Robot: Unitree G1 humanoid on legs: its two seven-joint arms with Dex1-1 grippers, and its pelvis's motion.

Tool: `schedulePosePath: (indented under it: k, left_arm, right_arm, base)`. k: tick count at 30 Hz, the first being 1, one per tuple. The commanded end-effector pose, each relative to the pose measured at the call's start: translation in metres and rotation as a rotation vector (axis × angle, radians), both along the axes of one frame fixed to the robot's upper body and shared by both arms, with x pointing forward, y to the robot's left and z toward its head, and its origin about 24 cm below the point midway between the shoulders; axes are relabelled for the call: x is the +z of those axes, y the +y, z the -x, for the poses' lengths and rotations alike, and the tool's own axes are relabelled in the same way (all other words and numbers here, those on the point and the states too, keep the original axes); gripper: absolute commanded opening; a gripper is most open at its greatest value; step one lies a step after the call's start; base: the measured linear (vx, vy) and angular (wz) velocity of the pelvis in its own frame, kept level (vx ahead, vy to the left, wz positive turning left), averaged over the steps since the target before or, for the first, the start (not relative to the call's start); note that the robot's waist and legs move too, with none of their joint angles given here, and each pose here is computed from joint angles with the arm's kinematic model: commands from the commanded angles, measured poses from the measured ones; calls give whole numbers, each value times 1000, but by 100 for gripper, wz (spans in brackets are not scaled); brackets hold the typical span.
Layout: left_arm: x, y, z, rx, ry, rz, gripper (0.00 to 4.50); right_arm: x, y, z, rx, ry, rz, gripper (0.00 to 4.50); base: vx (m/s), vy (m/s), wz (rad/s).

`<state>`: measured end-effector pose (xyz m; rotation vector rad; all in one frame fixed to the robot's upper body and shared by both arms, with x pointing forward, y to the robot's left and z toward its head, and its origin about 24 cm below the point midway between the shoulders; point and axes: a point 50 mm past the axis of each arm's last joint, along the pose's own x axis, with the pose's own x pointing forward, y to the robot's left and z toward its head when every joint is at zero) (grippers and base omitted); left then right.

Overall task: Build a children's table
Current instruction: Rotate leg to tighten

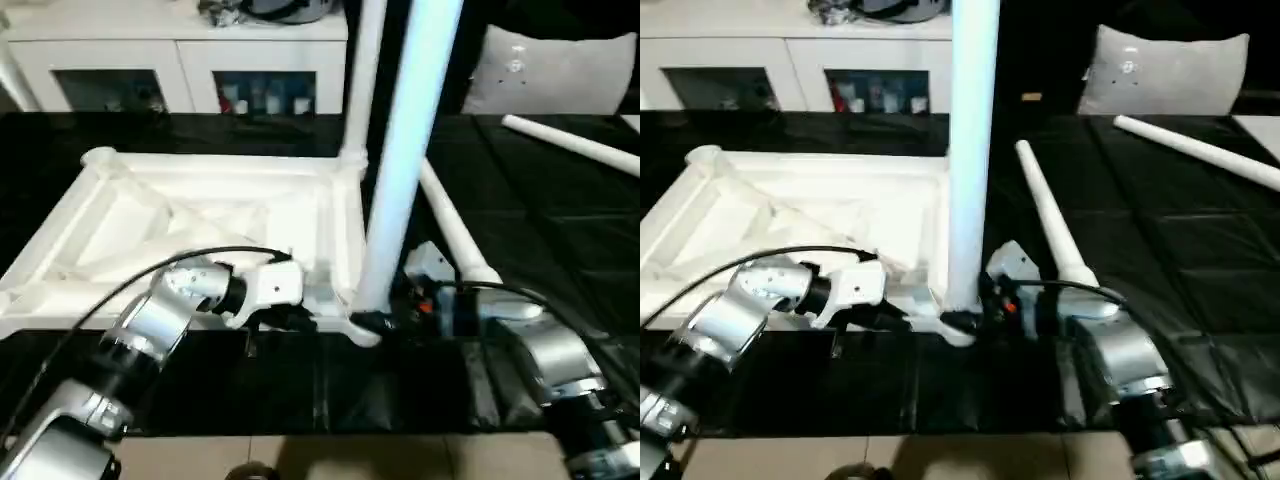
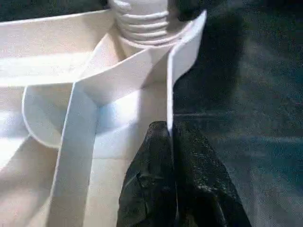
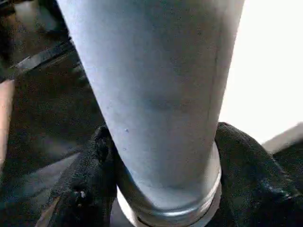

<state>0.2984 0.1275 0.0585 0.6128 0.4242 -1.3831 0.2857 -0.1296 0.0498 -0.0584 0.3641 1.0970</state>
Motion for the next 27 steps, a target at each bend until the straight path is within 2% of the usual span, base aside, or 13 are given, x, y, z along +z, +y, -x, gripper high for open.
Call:
schedulePosePath:
  k: [1,5,9,10,11,13,15,18,20,22,27]
  left_arm:
    - [-6,-39,9,15,12,81,0]
    - [-5,-56,8,105,-12,101,0]
    - [5,-84,4,195,-51,147,0]
    - [5,-84,4,196,-56,144,0]
    - [6,-84,3,197,-62,140,0]
    - [5,-81,1,206,-80,112,0]
    - [3,-73,-1,213,-96,76,0]
    - [-1,-62,-3,230,-105,34,0]
    - [-1,-60,-4,230,-106,30,0]
    - [-5,-44,-6,217,-110,-17,0]
    - [-6,-31,-8,192,-117,-52,0]
  right_arm:
    - [-12,19,-15,-194,52,7,265]
    - [-22,29,-29,-381,88,58,265]
    - [-22,41,-43,-520,65,54,265]
    - [-22,41,-43,-522,66,48,321]
    - [-21,40,-43,-531,70,35,335]
    - [-21,34,-44,-558,77,5,335]
    - [-20,27,-42,-553,61,-11,368]
    - [-18,18,-38,-516,28,-31,383]
    - [-18,17,-37,-510,24,-33,411]
    - [-11,-2,-27,-421,-41,-54,422]
    - [-5,-18,-18,-319,-87,-24,442]
  base:
    - [0,0,0]
    - [-38,17,-10]
    - [0,0,0]
    - [0,0,0]
    - [0,0,0]
    - [0,0,0]
    - [0,0,0]
    - [0,0,0]
    - [0,0,0]
    - [0,0,0]
    - [0,0,0]
